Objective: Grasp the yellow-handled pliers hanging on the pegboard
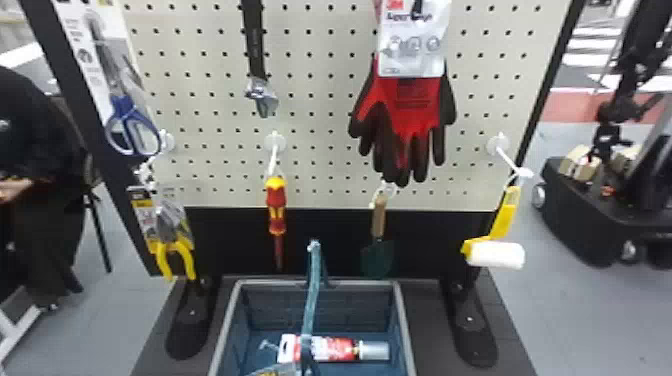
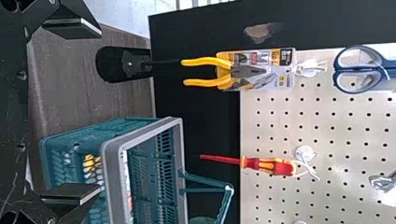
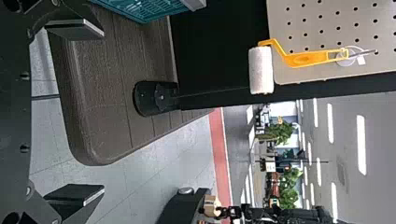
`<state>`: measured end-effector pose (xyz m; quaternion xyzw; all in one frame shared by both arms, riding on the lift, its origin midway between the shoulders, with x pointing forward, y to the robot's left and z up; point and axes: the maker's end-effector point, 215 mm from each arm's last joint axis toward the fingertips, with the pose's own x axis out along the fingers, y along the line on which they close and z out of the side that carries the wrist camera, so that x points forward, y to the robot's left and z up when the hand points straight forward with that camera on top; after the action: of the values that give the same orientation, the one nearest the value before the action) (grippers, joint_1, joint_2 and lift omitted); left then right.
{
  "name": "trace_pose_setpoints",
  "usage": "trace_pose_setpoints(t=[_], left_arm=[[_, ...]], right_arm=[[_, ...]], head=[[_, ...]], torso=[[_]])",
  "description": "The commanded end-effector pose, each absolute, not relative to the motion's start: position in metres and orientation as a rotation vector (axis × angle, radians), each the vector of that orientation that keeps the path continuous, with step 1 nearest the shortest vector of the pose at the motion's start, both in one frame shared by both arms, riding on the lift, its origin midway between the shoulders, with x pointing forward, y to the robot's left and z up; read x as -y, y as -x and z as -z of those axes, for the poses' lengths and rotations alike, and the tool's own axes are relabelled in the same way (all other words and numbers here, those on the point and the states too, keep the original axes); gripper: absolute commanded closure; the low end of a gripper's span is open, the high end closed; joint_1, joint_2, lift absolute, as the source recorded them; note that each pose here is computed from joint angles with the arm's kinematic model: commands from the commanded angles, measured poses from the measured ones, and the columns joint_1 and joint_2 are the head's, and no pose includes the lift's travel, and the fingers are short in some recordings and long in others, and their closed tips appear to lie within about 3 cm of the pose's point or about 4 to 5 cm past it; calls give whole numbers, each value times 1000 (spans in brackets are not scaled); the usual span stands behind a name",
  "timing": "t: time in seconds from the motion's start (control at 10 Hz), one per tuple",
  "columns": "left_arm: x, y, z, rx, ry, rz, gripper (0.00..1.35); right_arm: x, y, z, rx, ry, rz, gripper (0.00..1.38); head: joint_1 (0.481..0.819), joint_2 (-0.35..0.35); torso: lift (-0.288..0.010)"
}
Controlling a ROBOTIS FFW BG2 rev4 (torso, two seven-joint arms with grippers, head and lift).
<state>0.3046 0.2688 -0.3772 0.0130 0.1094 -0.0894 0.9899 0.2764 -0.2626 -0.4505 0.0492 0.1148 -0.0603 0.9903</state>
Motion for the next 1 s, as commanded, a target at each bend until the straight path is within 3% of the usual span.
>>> trace_pose_setpoints(t=[0.0, 0.6, 0.9], left_arm=[[-271, -325, 370, -202, -49, 212, 142], [-334, -409, 332, -162, -180, 220, 142], [-345, -457, 348, -146, -152, 310, 142]], right_arm=[[263, -277, 450, -227, -100, 122, 134], [263, -276, 451, -232, -103, 123, 134], [263, -276, 452, -232, -106, 125, 134]], head=[[549, 0], [549, 0], [549, 0]], torso=[[-100], [-100], [-100]])
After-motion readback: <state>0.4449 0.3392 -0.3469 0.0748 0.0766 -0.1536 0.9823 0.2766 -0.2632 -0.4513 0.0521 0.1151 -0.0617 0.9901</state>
